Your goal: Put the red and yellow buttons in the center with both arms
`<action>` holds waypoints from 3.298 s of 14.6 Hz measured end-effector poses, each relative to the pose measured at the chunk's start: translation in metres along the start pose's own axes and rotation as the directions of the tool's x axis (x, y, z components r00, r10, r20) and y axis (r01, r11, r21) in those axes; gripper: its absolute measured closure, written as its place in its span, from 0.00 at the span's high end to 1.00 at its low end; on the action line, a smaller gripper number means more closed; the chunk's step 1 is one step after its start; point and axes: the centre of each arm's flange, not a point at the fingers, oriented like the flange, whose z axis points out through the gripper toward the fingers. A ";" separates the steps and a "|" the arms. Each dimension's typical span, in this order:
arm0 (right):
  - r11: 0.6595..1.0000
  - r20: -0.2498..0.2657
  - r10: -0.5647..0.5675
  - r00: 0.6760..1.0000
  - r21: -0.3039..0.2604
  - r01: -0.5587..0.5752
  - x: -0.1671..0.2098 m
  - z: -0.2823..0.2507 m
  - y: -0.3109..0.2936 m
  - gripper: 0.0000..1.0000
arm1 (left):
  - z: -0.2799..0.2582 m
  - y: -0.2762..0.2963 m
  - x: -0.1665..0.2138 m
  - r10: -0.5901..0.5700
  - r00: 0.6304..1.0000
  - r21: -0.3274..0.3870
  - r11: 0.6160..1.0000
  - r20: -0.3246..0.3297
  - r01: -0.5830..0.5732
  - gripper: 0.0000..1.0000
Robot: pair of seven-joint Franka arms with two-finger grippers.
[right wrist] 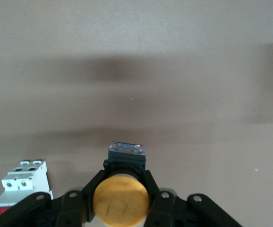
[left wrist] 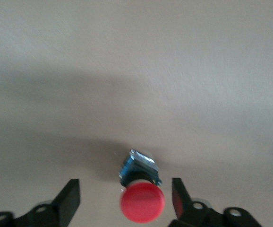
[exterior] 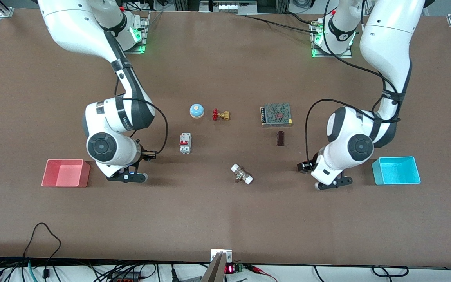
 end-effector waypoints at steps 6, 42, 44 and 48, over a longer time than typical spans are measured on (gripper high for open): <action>1.000 0.007 -0.010 1.000 -0.013 0.010 0.001 0.035 -0.015 0.37 | -0.100 -0.063 0.024 -0.042 0.998 -0.024 0.999 -0.045 0.041 1.00; 0.992 -0.131 -0.050 0.990 0.111 0.065 -0.109 -0.281 0.297 1.00 | -0.359 -0.170 -0.077 0.199 0.973 0.105 0.977 -0.115 -0.187 1.00; 0.991 -0.125 -0.059 0.990 0.114 0.073 -0.117 -0.280 0.292 1.00 | -0.359 -0.170 -0.077 0.199 0.973 0.105 0.977 -0.113 -0.187 1.00; 0.994 -0.111 -0.055 0.992 0.093 0.066 -0.125 -0.275 0.298 1.00 | -0.356 -0.170 -0.077 0.199 0.974 0.105 0.977 -0.108 -0.187 1.00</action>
